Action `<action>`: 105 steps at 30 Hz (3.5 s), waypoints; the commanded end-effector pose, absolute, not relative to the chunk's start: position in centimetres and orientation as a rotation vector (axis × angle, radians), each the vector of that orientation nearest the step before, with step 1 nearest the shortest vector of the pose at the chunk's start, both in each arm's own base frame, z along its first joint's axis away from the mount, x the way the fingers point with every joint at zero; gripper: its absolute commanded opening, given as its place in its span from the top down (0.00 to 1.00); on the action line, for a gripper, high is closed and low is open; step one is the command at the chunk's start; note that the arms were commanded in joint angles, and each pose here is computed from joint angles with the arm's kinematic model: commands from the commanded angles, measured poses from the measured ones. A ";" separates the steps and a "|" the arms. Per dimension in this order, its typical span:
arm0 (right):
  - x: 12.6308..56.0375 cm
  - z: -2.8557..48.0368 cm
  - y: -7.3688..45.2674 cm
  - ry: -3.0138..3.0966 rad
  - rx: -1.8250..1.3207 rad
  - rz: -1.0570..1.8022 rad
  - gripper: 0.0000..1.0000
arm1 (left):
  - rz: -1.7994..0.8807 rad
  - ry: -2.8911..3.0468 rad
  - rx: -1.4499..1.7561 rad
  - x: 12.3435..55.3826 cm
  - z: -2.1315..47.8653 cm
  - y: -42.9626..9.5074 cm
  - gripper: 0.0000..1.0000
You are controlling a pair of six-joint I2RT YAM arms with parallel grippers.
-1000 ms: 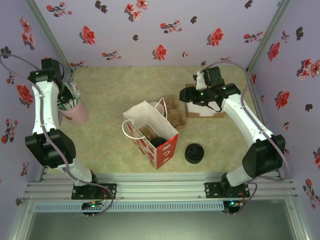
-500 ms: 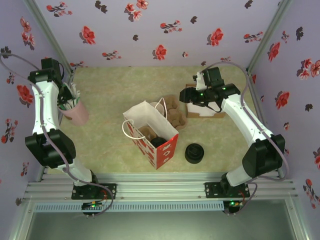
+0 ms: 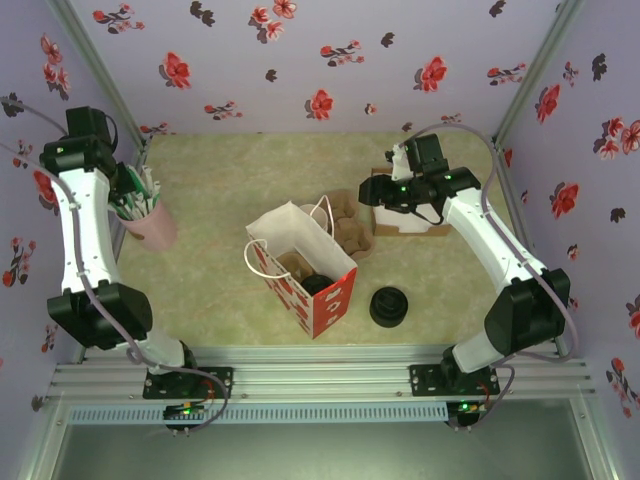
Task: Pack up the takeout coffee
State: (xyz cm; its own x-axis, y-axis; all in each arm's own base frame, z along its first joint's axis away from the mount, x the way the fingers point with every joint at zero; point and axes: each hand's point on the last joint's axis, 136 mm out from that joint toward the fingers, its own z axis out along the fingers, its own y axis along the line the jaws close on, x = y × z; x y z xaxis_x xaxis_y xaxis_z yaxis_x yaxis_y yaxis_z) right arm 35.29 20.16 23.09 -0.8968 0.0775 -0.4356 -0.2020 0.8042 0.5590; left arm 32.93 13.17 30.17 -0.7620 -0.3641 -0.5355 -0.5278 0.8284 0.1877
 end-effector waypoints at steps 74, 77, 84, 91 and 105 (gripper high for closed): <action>29.4 28.6 15.2 2.475 0.045 0.655 0.10 | -1.039 2.110 0.101 16.2 43.4 -12.6 1.00; 29.4 28.4 15.3 2.477 0.043 0.656 0.10 | -1.011 2.165 0.085 16.9 42.2 -12.4 1.00; 29.7 27.6 15.5 2.483 0.045 0.663 0.10 | -0.892 2.289 0.099 19.0 40.1 -12.6 1.00; 29.7 26.9 15.3 2.493 0.037 0.641 0.10 | -0.664 2.440 0.303 20.5 37.6 -16.1 1.00; 29.7 25.8 15.2 2.501 0.025 0.632 0.09 | -0.394 2.580 0.513 24.9 33.4 -21.6 1.00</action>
